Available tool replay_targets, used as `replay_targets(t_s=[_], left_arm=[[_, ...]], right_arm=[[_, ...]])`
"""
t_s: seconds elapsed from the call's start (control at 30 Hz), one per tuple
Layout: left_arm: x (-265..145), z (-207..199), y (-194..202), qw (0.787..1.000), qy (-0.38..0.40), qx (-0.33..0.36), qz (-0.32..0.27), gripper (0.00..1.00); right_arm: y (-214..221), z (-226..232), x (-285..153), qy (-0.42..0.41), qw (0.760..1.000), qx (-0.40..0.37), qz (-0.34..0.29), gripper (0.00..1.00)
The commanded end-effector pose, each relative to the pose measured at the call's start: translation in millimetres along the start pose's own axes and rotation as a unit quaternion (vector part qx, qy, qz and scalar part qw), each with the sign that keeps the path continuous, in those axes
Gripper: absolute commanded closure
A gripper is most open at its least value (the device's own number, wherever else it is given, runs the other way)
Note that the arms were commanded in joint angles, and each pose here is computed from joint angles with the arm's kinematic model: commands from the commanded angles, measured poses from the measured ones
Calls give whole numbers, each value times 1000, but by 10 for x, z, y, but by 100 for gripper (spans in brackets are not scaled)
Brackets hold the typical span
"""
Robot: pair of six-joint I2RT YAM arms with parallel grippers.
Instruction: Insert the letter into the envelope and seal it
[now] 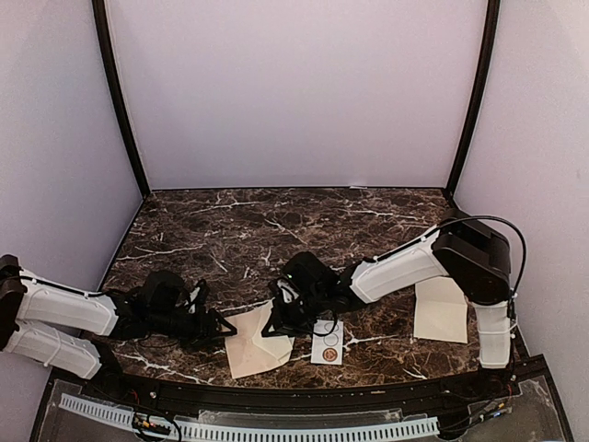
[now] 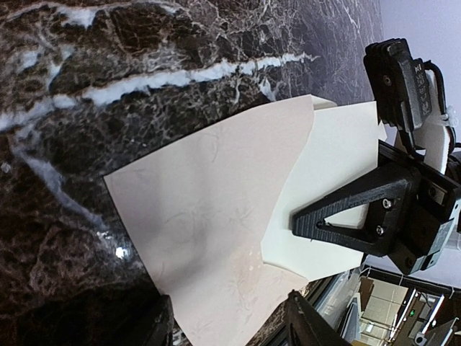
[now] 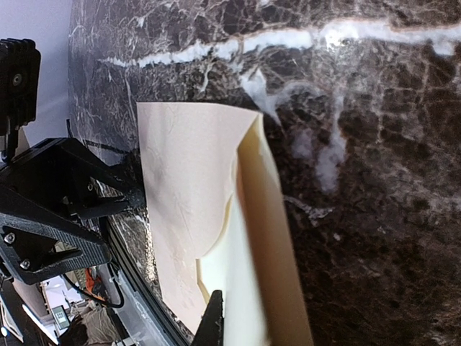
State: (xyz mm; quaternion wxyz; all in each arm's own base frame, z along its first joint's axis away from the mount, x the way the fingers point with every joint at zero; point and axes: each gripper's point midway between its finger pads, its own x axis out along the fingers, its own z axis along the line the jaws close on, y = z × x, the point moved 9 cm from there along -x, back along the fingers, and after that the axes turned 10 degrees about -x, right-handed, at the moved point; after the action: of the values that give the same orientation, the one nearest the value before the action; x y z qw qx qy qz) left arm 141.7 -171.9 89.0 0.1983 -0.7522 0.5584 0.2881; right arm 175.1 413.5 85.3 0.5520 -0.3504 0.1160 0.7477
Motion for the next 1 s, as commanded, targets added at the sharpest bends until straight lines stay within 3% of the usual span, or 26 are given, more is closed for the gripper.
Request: replay_targets(t_s=[0.0,0.1,0.37,0.53,0.73,0.97], left_arm=[[24,206,59,999,-47,-21,14,48],[-1,214,47,998,-61,-17,4,48],[-149,110,7,997,-65,0,-30,46],[-210,73,7,997,-69,2,-36,45],[-224,28,16,998,-56,6,-30,45],[-143,11,28,999,-42,10,-2,45]], right_arm=[[-15,109,46,-19,1000,-14,-1,100],[-13,135,-8,-10,1000,-19,0,100],[-25,189,-350,47,998,-45,-1,71],[-19,204,-533,90,994,-58,-5,60],[23,120,-574,110,992,-55,-7,63],[38,29,-482,113,993,-46,-5,75]])
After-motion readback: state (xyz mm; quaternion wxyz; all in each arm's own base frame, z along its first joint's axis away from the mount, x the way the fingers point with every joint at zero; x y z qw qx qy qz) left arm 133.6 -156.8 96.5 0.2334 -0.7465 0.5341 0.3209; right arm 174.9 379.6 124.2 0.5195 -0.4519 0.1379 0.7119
